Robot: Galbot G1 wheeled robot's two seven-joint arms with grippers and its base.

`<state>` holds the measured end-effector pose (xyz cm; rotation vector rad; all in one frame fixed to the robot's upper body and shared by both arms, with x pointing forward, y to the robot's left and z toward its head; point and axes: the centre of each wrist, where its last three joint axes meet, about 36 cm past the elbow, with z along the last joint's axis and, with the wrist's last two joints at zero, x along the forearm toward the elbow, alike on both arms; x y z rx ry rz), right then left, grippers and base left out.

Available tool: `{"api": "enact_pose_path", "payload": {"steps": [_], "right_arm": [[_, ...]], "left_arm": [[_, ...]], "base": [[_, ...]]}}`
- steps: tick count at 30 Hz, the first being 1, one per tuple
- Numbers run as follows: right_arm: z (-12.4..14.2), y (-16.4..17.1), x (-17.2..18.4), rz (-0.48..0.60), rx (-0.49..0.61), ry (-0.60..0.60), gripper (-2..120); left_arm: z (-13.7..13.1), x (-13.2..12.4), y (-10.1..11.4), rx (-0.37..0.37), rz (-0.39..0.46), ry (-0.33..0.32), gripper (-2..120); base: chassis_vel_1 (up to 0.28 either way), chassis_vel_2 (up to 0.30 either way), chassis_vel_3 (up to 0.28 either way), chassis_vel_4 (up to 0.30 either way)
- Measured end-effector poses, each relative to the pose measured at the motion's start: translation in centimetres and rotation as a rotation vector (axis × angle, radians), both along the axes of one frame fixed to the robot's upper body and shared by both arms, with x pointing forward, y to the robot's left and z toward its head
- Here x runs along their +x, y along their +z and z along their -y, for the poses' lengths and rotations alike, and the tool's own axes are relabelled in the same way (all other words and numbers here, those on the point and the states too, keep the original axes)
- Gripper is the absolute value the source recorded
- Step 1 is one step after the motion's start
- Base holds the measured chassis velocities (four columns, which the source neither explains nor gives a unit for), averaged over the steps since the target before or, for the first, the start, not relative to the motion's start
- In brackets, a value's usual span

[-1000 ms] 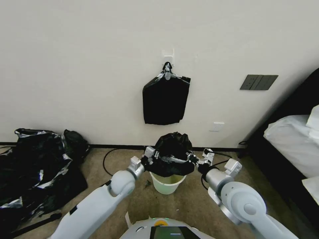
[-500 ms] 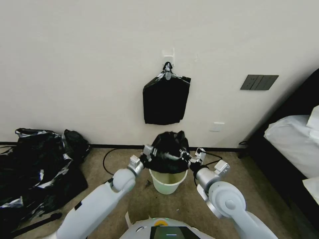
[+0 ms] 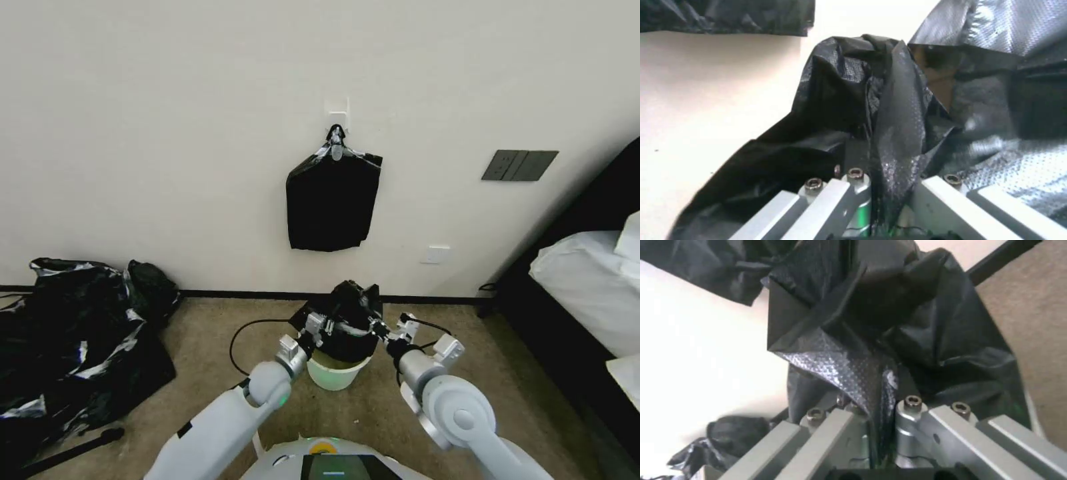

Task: Place a trash bag onto the trash bin.

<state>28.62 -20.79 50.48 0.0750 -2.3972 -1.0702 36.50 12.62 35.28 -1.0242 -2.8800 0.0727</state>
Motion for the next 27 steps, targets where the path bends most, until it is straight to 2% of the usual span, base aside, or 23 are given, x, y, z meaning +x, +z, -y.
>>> {"api": "enact_pose_path", "payload": {"steps": [3,5,6,10,14,18,19,22,27], "right_arm": [[0.1,-0.1,-0.4,-0.017,-0.006,0.005,0],[-0.1,-0.1,-1.0,-0.033,-0.002,0.014,0],[-0.1,-0.1,-1.0,-0.033,-0.002,0.014,0],[-0.2,-0.3,-1.6,-0.067,-0.02,0.01,0],[-0.1,-0.1,-1.8,-0.092,-0.05,-0.008,0],[-0.5,0.9,-2.5,-0.126,-0.071,-0.03,0],[-0.5,0.9,-2.5,-0.126,-0.071,-0.03,0],[-0.8,1.9,-3.7,-0.195,-0.054,-0.033,0],[-1.0,1.5,-4.4,-0.254,-0.047,-0.03,0]], "left_arm": [[0.1,-0.3,-0.2,-0.002,-0.009,0.022,0],[-0.1,-1.1,-0.1,-0.01,-0.027,0.077,0],[-0.1,-1.1,-0.1,-0.01,-0.027,0.077,0],[-2.1,-3.2,0.8,-0.007,-0.053,0.179,0],[-3.4,-4.6,1.5,0.012,-0.061,0.215,0],[-4.5,-7.3,2.5,0.032,-0.095,0.258,0],[-4.5,-7.3,2.5,0.032,-0.095,0.258,0],[-4.8,-9.9,2.3,0.036,-0.151,0.303,0],[-4.9,-11.5,2.0,0.036,-0.196,0.333,0]], "base": [[0.0,0.0,0.0,0.0],[0.0,0.0,0.0,0.0],[0.0,0.0,0.0,0.0],[0.0,0.0,0.0,0.0],[0.0,0.0,0.0,0.0],[0.0,0.0,0.0,0.0],[0.0,0.0,0.0,0.0],[0.0,0.0,0.0,0.0],[0.0,0.0,0.0,0.0]]}}
